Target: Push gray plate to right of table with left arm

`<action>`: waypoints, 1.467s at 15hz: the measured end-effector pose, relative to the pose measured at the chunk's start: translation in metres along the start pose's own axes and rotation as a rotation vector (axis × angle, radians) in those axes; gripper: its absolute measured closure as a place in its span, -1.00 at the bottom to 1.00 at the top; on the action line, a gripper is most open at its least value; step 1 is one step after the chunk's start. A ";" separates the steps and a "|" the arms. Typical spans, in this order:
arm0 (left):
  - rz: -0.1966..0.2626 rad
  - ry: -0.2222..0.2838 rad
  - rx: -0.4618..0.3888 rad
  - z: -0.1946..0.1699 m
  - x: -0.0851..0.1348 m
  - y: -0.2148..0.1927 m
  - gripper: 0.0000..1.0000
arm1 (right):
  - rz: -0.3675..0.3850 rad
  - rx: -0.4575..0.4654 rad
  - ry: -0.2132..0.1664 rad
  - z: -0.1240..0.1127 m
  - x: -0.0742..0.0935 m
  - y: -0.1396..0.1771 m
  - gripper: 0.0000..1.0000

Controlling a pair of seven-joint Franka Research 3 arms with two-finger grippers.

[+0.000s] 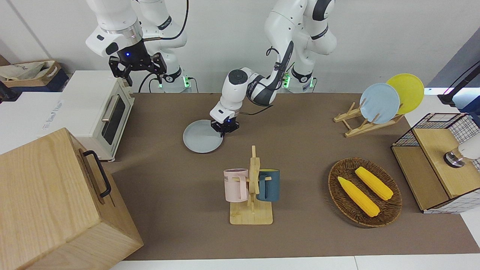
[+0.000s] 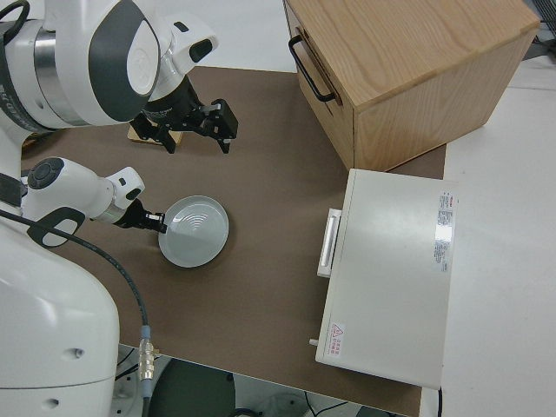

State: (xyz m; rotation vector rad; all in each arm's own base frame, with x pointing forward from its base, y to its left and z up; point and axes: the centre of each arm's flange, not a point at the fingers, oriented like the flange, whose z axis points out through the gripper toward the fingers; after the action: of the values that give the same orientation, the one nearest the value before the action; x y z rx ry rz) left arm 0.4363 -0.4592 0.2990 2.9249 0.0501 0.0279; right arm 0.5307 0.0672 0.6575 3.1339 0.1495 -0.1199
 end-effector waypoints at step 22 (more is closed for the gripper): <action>0.012 -0.063 0.059 -0.061 0.052 -0.020 -0.98 | 0.000 0.000 0.000 0.000 0.000 0.000 -0.97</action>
State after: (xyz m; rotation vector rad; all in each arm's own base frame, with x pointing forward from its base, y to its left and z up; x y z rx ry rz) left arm 0.4864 -0.4243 0.3546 2.9829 0.0241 -0.0648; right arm 0.5307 0.0672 0.6575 3.1339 0.1495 -0.1199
